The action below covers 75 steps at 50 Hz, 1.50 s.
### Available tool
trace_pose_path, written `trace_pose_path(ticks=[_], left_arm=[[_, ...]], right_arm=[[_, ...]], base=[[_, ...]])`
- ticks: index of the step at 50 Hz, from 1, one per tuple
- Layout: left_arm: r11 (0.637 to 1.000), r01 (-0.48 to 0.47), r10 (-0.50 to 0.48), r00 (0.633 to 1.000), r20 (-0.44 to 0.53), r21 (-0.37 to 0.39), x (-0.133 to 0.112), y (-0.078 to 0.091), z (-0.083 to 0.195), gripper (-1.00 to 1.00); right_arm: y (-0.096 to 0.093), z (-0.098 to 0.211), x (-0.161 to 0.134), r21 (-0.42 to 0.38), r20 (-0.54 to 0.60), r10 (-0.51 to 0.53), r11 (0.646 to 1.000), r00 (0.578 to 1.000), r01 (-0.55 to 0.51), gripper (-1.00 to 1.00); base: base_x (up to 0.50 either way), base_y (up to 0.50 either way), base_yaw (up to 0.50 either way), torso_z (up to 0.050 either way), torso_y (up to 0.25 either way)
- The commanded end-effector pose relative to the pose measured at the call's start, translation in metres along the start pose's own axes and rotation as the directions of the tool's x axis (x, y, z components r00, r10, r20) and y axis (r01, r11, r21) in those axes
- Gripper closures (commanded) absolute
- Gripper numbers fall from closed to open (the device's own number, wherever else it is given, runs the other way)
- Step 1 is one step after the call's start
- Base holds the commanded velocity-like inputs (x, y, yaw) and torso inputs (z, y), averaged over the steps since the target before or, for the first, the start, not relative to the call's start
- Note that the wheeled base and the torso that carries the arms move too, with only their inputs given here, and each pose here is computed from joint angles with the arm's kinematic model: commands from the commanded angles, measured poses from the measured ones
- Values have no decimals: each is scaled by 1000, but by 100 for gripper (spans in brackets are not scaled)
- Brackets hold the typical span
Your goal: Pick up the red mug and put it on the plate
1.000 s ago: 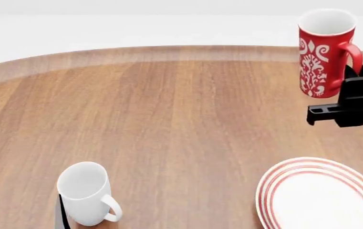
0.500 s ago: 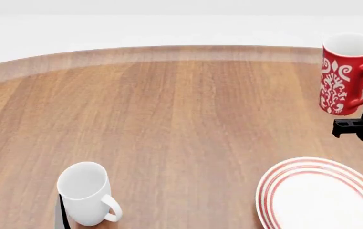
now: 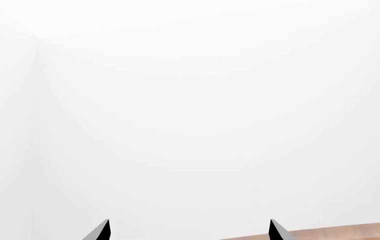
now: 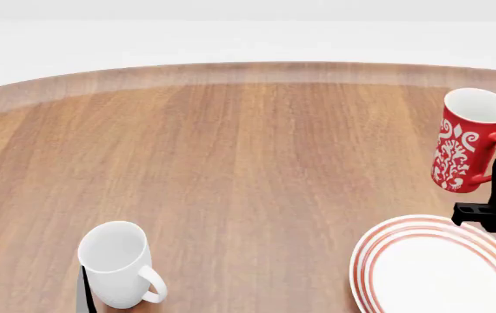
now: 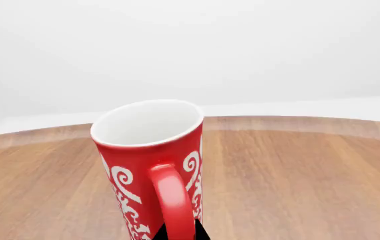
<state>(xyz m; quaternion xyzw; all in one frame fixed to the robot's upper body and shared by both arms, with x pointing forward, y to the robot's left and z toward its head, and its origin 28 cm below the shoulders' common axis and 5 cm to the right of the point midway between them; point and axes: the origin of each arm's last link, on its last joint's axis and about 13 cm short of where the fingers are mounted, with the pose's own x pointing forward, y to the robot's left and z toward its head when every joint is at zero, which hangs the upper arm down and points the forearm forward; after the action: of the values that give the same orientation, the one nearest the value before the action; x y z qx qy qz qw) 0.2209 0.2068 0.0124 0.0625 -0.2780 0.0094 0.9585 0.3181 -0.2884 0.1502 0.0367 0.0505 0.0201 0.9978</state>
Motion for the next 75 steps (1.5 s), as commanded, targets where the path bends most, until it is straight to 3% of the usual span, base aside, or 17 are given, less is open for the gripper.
trace_pose_path(ticks=[1,24,49,75], left_arm=[[1000,1,-1,1000,0,1,0,0,0,-100],[1000,2,-2,1000,4,2,0,0,0,-100],[1000,11,-11,1000,15,4,0,0,0,-100],[1000,13,-13,999,31,5,1,0,0,-100]], right_arm=[[-2,-21,2,42,12,13,999,1000,-14,100],[0,-32,1,42,22,41,998,999,-42,100],[-6,-37,3,-47,23,-6,999,1000,7,100],[-6,-54,5,2,51,-22,1000,998,22,100]], base=[[0,0,0,0,0],[0,0,0,0,0],[0,0,0,0,0],[0,0,0,1,-27]])
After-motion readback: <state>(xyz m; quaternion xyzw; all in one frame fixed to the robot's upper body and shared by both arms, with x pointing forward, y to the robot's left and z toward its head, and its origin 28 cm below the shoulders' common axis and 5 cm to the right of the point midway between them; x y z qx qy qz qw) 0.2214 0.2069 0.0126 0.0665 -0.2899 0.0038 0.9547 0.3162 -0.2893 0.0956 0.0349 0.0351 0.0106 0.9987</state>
